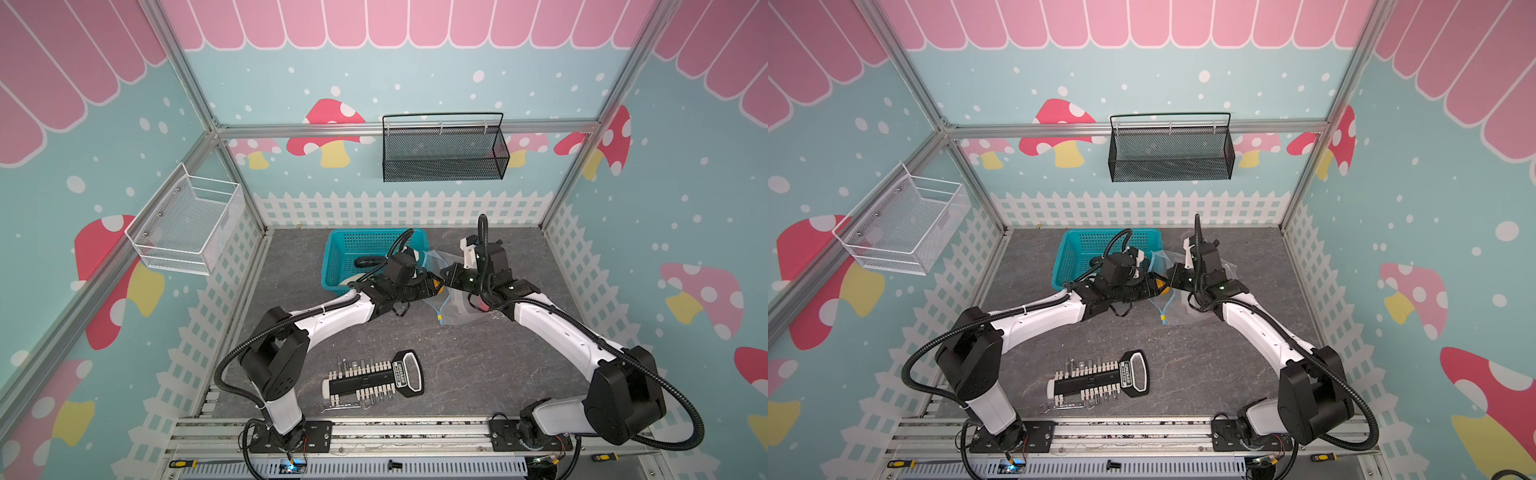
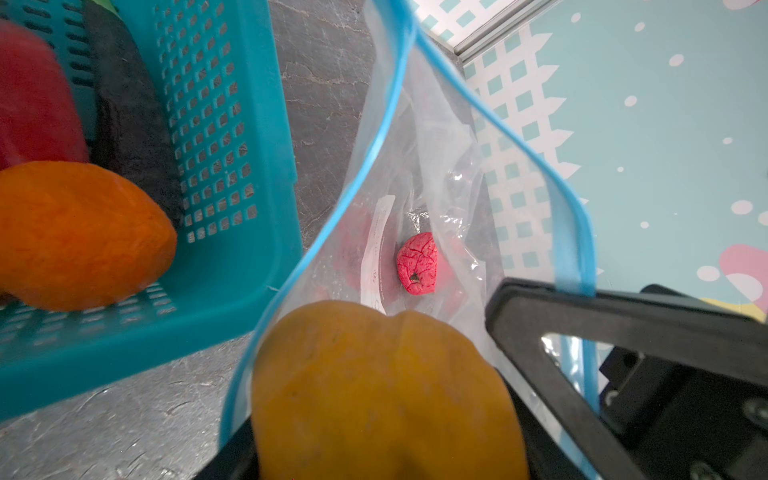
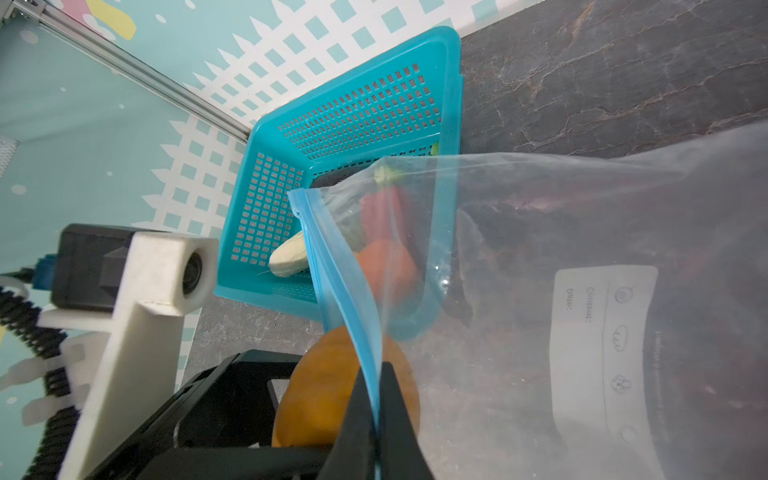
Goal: Place the food in the zip-top bag and seal the zipper
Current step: 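Open the left gripper to drop the yellow squash into the bag, then move the left gripper back over the basket while right gripper holds zipper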
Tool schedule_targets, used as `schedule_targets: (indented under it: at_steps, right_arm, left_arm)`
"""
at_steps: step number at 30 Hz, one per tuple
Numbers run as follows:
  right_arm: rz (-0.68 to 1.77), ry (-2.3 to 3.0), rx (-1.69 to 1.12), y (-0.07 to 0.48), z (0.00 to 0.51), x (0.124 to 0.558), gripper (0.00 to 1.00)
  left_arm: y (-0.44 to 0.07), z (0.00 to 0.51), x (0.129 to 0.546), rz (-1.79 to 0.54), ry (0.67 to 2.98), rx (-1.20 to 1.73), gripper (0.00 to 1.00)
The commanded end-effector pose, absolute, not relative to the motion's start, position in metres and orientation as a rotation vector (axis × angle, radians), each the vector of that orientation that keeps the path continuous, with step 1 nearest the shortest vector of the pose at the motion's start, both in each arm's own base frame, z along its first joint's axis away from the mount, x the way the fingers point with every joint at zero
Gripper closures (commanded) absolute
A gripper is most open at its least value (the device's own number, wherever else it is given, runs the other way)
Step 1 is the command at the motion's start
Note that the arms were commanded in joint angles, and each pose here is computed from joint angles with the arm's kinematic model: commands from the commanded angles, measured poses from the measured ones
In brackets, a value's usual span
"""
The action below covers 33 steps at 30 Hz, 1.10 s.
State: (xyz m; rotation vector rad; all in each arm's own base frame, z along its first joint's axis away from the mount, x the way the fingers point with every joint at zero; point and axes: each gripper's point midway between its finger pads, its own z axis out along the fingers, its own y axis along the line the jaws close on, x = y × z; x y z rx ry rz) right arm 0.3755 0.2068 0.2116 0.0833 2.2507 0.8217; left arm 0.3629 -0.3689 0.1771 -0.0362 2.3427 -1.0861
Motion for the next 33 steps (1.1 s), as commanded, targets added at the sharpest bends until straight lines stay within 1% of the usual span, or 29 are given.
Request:
schedule_targets:
  at_steps: [1,5,7,13,19,25,29,33]
  right_arm:
    - [0.845,2.192,0.076,0.208,0.235,0.377,1.0]
    - [0.846,2.195,0.076,0.208,0.233,0.378,1.0]
    - [0.847,2.196,0.075,0.208,0.233,0.378,1.0]
    - [0.846,2.2,0.078,0.208,0.231,0.377,1.0]
    - [0.85,2.199,0.078,0.209,0.232,0.378,1.0]
    - [0.84,2.197,0.084,0.206,0.231,0.376,1.0]
    - [0.826,2.197,0.092,0.202,0.231,0.373,1.0]
    - [0.83,2.204,0.096,0.203,0.228,0.372,1.0]
  left_arm:
    - [-0.37,0.18,0.366,-1.06,2.33,-0.029,0.33]
    - [-0.369,0.182,0.365,-1.052,2.324,-0.024,0.2]
    - [-0.368,0.183,0.365,-1.047,2.321,-0.02,0.16]
    - [-0.369,0.185,0.363,-1.046,2.314,-0.012,0.09]
    - [-0.368,0.191,0.362,-1.042,2.296,0.008,0.09]
    - [-0.345,0.207,0.366,-0.845,2.243,0.11,0.08]
    - [-0.314,0.217,0.382,-0.679,2.231,0.116,0.07]
    - [-0.285,0.202,0.402,-0.607,2.301,0.057,0.07]
